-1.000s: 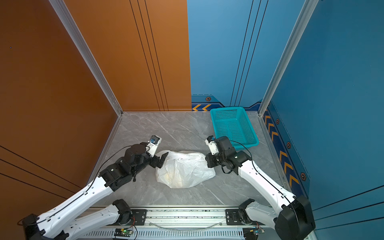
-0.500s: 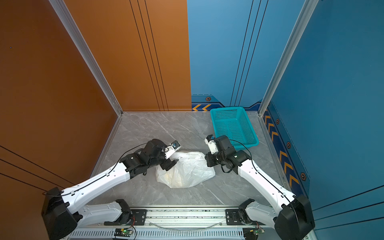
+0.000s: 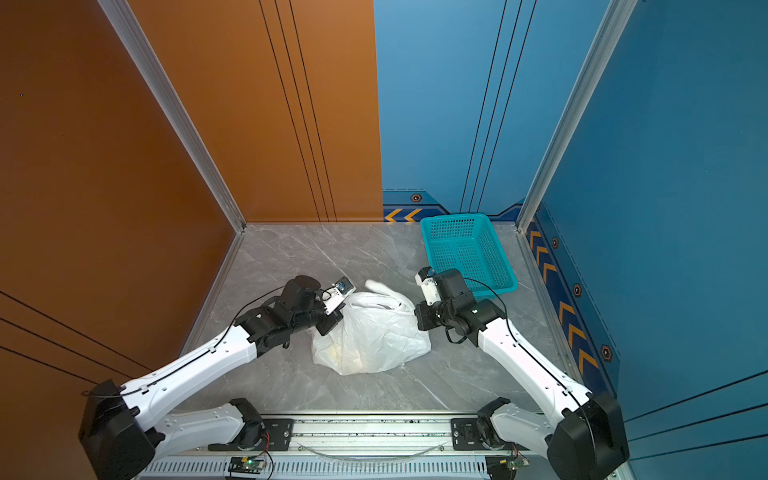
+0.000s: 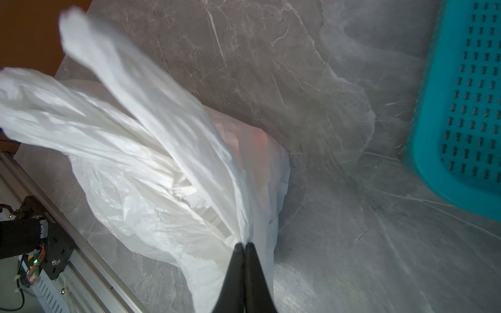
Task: Untie the knot of the plastic bag and take out the fruit
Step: Untie the plastic bag at the center of the table.
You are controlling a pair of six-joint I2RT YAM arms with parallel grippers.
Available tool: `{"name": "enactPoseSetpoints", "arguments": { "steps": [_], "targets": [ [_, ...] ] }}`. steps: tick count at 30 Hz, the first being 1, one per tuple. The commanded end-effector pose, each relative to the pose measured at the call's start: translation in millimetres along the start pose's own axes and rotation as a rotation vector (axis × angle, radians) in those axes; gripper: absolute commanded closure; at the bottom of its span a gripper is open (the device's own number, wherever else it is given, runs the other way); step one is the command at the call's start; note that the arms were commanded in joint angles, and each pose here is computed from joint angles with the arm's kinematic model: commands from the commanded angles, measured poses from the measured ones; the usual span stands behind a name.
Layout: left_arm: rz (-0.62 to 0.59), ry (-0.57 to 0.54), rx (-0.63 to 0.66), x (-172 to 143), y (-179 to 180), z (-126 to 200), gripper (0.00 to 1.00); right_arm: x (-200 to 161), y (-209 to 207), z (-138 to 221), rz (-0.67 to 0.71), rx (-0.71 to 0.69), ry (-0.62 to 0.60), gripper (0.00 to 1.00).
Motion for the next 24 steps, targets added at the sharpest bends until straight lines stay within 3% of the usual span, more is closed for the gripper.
{"name": "enactPoseSetpoints", "arguments": {
  "steps": [1,9,16,20,21,24],
  "targets": [
    [0.142,-0.047,0.119,-9,15,7,1.0,-8,-13,12,-0.042,-0.068,-0.03,1.0],
    [0.396,-0.147,0.247,-42,19,19,1.0,-44,-13,7,-0.125,-0.06,0.004,1.0],
    [0.385,-0.164,0.208,-58,-8,20,1.0,-75,1,-12,-0.134,-0.037,0.073,1.0],
    [0.347,-0.2,0.176,-58,-19,25,1.0,-70,9,-3,-0.101,-0.035,0.092,1.0],
    [0.323,-0.218,0.165,-55,-22,28,1.0,-62,12,5,-0.086,-0.026,0.08,0.98],
    [0.266,-0.256,0.144,-48,-27,35,1.0,-36,26,30,-0.024,0.004,0.058,0.69]
  ]
}}
Point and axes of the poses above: each gripper's point midway between its finger pads, its own z axis back along the fingers, its own y axis along the line the jaws close on, x = y × z, the point moved 6 cm from there along z, back along the fingers, and after that the axes turned 2 degrees about z, right-handed, at the moved point
